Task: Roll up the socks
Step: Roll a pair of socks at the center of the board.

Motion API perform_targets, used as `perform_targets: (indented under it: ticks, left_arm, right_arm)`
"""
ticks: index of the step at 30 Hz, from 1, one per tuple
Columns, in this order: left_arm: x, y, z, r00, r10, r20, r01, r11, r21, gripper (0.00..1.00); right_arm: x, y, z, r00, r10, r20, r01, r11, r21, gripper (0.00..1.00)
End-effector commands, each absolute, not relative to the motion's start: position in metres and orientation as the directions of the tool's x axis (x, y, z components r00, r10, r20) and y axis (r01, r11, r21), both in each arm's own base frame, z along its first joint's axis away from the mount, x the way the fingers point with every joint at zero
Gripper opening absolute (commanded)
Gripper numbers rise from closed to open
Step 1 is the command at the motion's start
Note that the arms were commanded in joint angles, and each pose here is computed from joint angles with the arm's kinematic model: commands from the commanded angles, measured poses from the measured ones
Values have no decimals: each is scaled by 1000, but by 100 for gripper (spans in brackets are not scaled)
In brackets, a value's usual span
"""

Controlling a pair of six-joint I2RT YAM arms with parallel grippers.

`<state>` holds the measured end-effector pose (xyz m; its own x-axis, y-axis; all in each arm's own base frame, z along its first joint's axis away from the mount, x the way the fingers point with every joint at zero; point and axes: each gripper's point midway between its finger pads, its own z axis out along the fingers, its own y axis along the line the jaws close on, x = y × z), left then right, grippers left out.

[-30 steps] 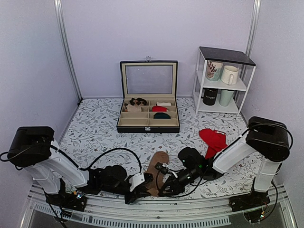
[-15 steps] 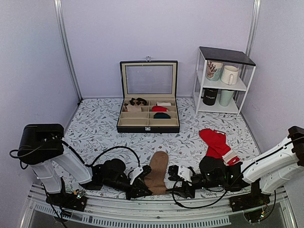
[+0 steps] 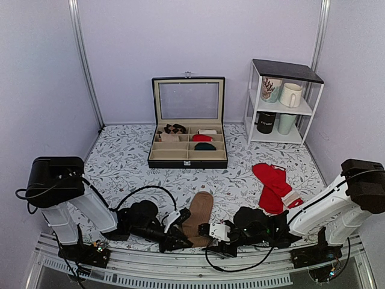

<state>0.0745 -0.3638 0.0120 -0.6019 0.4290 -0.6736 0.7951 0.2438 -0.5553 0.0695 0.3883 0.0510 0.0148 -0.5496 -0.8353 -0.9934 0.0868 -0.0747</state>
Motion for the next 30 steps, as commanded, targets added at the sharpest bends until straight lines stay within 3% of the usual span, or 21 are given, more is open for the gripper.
perform_targets:
  ticks: [1, 12, 14, 19, 23, 26, 30]
  left_arm:
    - [47, -306, -58, -679, 606, -414, 713, 411, -568, 0]
    - [44, -305, -62, -680, 613, -402, 708, 407, -577, 0]
    - [44, -306, -63, -680, 614, -401, 707, 403, -581, 0]
    - [43, -305, -64, -682, 613, -399, 704, 404, -584, 0]
    - [43, -305, -64, -681, 614, -398, 705, 403, -584, 0]
    - [42, -305, -64, -680, 616, -398, 705, 402, -584, 0]
    - [43, -306, -64, -680, 615, -400, 706, 400, -584, 0]
  right_arm:
    - [66, 394, 38, -13, -566, -824, -995, 85, -43, 48]
    - [70, 397, 33, -52, -577, -815, -992, 122, -23, 21]
    - [70, 398, 33, -51, -583, -811, -992, 124, -27, 23]
    - [76, 397, 32, -47, -594, -803, -988, 146, -51, 38]
    - [78, 397, 43, -31, -573, -819, -987, 148, -66, 42]
    - [72, 397, 40, -24, -580, -815, -992, 118, -54, 35]
    - [66, 399, 30, -48, -596, -802, -995, 95, -11, 18]
